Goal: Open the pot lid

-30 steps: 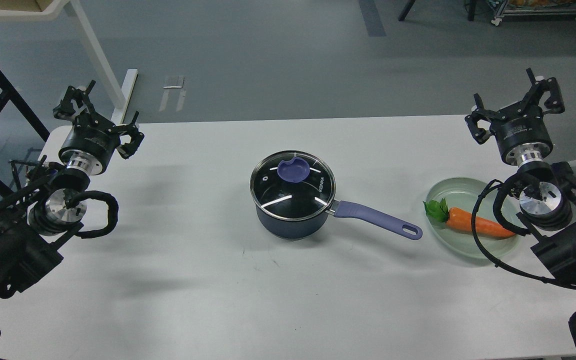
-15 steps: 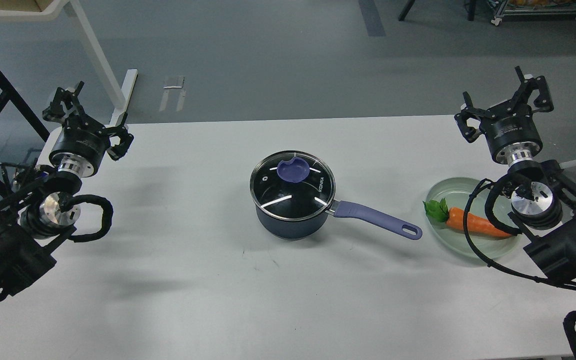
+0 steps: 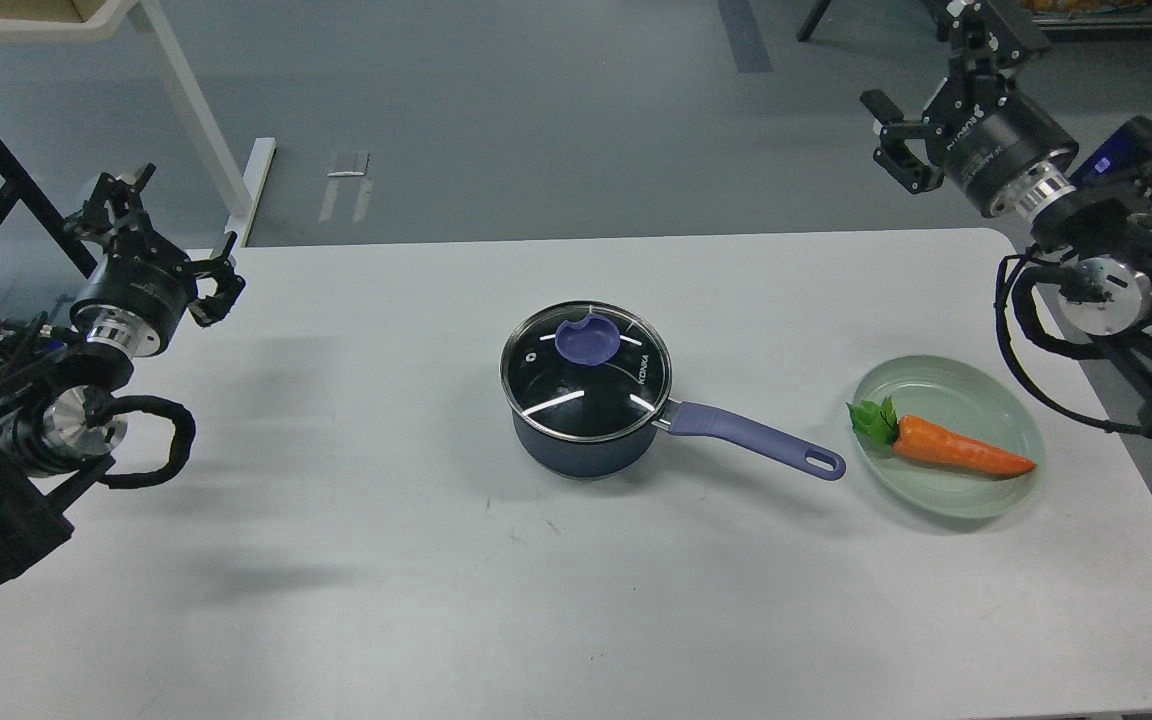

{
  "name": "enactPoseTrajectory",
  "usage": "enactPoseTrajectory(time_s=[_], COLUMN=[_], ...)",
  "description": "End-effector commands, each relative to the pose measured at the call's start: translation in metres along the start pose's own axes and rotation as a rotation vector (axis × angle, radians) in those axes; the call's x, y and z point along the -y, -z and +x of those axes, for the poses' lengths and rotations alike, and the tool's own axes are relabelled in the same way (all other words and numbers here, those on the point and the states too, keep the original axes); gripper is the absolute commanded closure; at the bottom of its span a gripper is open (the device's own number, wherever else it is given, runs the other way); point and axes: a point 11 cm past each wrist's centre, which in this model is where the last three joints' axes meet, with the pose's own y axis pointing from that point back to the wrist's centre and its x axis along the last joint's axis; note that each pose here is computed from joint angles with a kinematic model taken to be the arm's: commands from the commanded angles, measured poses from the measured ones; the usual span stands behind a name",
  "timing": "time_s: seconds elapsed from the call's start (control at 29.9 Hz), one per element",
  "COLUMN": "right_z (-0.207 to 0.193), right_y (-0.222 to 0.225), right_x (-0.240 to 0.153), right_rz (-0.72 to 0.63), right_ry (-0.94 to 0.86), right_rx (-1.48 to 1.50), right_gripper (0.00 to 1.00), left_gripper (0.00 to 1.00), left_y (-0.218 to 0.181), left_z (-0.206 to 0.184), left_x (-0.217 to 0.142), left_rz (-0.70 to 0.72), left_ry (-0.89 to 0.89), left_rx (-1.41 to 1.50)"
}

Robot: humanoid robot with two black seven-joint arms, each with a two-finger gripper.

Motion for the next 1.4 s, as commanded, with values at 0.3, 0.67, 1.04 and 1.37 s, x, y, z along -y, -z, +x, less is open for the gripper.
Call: enactPoseTrajectory(time_s=[0.3, 0.67, 1.04, 1.37], right_z=[-0.132, -0.147, -0.130, -0.124], right_y=[-0.009, -0.079, -0.108, -0.117], right_x=[-0.006, -0.064, -0.097, -0.105], right_rz=[-0.085, -0.210, -0.303, -0.353], right_ry=[0.687, 1.057, 1.167, 1.181], right_rx=[-1.074, -1.395, -1.462, -1.486], right_gripper=[0.00, 0.01, 0.11, 0.28], left_gripper=[0.01, 0.01, 0.01, 0.01], left_y=[-0.025, -0.034, -0.041, -0.040], left_z=[0.019, -0.001, -0.008, -0.010], left_x=[-0.007, 0.003, 0.009, 0.010], left_rz=[0.005, 0.018, 0.005, 0.006], left_ry=[-0.002, 0.078, 0.088, 0.092], left_rx=[0.154, 0.284, 0.331, 0.328])
